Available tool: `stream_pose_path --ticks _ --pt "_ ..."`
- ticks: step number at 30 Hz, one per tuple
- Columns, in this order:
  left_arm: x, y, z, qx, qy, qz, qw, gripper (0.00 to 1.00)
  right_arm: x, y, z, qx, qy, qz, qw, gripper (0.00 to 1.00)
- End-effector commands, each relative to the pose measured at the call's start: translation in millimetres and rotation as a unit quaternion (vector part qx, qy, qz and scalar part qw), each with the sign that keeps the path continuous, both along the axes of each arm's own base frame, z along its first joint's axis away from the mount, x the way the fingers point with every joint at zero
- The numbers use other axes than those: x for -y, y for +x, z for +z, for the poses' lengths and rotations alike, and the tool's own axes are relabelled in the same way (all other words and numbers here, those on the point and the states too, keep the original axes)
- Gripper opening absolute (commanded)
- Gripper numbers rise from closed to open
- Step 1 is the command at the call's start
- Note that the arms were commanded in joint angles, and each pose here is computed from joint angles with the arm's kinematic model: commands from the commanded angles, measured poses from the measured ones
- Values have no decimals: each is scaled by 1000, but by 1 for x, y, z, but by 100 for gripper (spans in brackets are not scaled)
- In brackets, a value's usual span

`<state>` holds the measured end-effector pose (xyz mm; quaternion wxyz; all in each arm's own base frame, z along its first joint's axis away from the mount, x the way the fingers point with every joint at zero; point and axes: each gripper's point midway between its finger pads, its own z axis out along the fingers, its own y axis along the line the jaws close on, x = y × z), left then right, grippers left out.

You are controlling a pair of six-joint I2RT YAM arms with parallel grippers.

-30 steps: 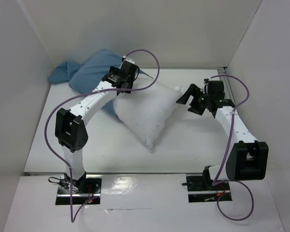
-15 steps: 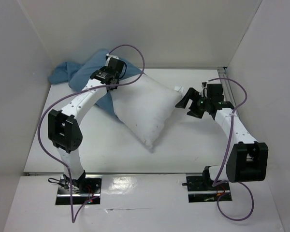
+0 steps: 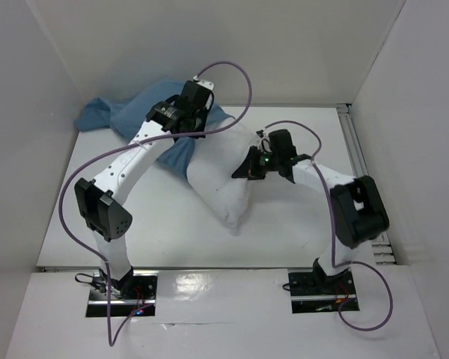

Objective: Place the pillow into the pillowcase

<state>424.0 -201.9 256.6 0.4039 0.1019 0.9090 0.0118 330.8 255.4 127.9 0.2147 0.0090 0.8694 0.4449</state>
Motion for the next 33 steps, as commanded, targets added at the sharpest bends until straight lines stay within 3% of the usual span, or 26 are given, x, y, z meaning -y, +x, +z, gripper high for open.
stream_pose_path --ticks 1,4,5,6,8,11,13,15,17,18,24,29,33 --pt "99 -56 90 8 -188 -182 965 0 -41 51 86 125 74 24 989 0" --pt "132 -84 148 26 -275 -257 926 0 -30 72 184 232 107 -17 967 0" --pt "145 -107 190 43 -325 -305 894 0 -18 67 225 277 125 -32 952 0" --pt "148 -115 209 52 -349 -322 878 0 -15 62 250 297 137 -38 944 0" --pt "156 -150 260 76 -415 -381 823 0 0 49 284 328 142 -60 932 0" --pt "168 -174 274 59 -461 -425 777 0 -2 31 289 331 147 -75 929 0" --pt "171 -173 261 43 -459 -424 780 0 5 20 274 327 138 -102 929 0" --pt "172 -162 220 1 -438 -392 809 0 9 1 253 305 146 -107 935 0" --pt "168 -161 196 -15 -426 -374 824 0 16 -9 240 293 147 -119 937 0" --pt "168 -152 158 -44 -407 -346 844 0 19 -17 225 278 146 -121 942 0" --pt "183 -156 64 -132 -373 -320 861 0 28 -29 212 275 127 -125 945 0" --pt "188 -159 37 -162 -352 -310 868 0 41 -34 219 286 85 -140 944 0" --pt "176 -149 26 -156 -309 -284 894 0 51 -40 220 290 54 -146 944 0"
